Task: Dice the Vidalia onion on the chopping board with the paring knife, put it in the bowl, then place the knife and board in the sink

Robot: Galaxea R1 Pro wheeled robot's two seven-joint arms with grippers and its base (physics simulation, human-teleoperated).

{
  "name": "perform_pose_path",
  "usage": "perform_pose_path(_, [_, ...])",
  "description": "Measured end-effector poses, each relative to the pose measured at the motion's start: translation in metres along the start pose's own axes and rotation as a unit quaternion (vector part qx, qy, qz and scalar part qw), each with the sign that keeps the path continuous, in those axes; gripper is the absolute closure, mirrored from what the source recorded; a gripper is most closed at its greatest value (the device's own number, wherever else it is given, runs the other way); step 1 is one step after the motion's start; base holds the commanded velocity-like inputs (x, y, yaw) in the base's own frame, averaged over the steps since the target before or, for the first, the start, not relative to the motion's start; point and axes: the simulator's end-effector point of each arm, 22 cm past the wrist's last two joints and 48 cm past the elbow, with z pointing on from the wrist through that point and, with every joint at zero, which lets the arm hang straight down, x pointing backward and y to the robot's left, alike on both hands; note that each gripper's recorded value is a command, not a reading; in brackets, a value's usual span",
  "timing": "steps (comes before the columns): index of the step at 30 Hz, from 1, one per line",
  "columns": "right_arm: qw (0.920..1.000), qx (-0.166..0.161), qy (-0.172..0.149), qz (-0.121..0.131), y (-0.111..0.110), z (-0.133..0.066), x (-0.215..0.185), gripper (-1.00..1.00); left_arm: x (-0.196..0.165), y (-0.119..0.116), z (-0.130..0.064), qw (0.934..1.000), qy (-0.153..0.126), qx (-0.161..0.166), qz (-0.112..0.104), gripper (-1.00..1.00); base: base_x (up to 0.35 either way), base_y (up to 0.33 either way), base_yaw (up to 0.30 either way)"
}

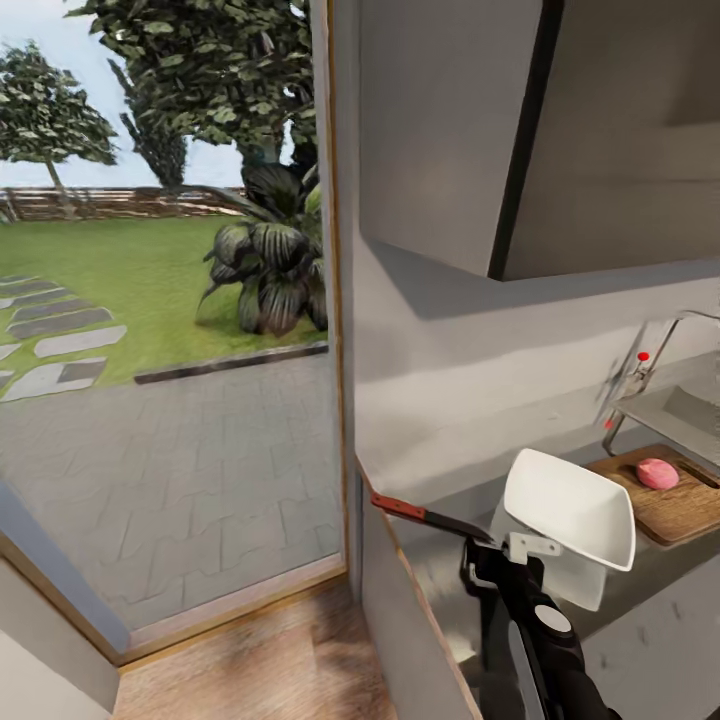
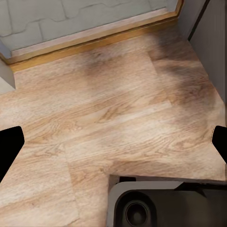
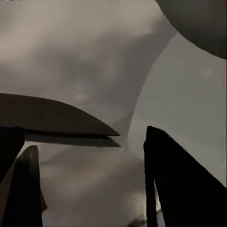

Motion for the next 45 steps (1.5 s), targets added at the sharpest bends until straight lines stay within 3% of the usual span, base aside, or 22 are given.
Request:
perform_pose_path(18, [1.0000, 0.000, 0.000, -0.001, 0.0003, 0.0005, 0.0000, -1.00, -0.0006, 0.0000, 0.0002, 1.0000, -0.001, 0.000, 0.000, -1.00, -0.037, 0.003, 0.000])
perform_pose_path(35, [1.0000, 0.002, 0.000, -0.005, -0.0009, 0.0005, -0.0002, -1.00, -0.0007, 0.0000, 0.0002, 1.0000, -0.001, 0.000, 0.000, -1.00, -0.204, 0.150, 0.000])
perform_pose_path(45, [1.0000, 0.004, 0.000, -0.007, -0.0021, 0.0002, 0.0000, -1.00, -0.0005, 0.0000, 0.0001, 1.0000, -0.001, 0.000, 0.000, -1.00, -0.030, 0.249, 0.000])
